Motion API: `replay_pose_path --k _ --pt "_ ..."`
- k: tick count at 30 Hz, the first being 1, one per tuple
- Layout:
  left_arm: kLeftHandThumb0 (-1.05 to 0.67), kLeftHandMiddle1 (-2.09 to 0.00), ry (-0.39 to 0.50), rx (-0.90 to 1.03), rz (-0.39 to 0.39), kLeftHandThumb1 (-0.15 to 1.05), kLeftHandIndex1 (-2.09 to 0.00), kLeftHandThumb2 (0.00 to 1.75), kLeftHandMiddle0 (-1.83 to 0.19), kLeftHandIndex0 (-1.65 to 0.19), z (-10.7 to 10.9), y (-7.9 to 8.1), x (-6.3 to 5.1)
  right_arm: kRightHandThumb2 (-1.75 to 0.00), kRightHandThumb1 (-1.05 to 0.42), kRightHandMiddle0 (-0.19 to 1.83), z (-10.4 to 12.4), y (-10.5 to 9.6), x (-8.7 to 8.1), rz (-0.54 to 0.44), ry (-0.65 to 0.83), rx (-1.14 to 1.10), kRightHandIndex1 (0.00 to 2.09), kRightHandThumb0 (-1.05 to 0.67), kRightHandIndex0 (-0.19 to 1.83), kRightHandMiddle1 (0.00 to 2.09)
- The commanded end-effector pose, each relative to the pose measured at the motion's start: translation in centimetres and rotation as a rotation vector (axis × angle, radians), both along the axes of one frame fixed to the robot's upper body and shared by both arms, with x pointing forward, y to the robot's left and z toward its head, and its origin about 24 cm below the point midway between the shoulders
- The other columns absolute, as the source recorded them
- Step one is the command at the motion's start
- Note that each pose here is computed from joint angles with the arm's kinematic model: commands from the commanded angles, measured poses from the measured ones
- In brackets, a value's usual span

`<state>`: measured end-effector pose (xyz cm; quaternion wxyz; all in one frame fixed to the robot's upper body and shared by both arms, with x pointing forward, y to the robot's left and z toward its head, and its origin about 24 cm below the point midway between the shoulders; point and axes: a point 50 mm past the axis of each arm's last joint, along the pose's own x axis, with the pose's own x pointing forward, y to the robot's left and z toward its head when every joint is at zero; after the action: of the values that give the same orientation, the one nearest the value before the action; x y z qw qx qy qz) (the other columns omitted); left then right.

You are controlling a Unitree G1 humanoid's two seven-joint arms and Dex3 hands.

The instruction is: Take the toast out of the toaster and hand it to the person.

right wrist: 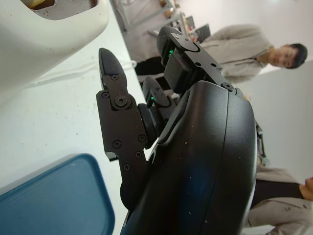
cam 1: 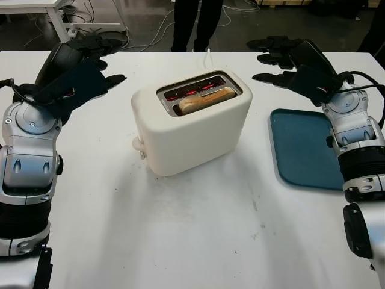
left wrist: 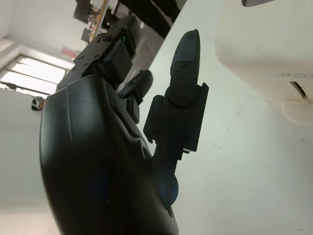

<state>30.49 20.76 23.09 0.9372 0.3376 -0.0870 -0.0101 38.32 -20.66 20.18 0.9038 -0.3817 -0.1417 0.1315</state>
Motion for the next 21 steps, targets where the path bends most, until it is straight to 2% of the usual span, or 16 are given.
replay_pose_path --k 1,21 --pt "-0.39 -0.81 -0.001 -0.004 0.008 0.92 -0.05 0.15 -0.18 -0.52 0.16 0.15 -0.12 -0.04 -0.92 0.57 -0.09 0.24 -0.11 0.016 -0.015 0.017 0.0 -0.31 0.6 0.0" --pt "-0.39 -0.77 -0.003 -0.006 0.01 0.92 -0.05 0.15 -0.2 -0.52 0.12 0.17 -0.16 -0.04 -0.92 0.58 -0.27 0.23 -0.1 0.025 -0.02 0.013 0.0 -0.33 0.61 0.0"
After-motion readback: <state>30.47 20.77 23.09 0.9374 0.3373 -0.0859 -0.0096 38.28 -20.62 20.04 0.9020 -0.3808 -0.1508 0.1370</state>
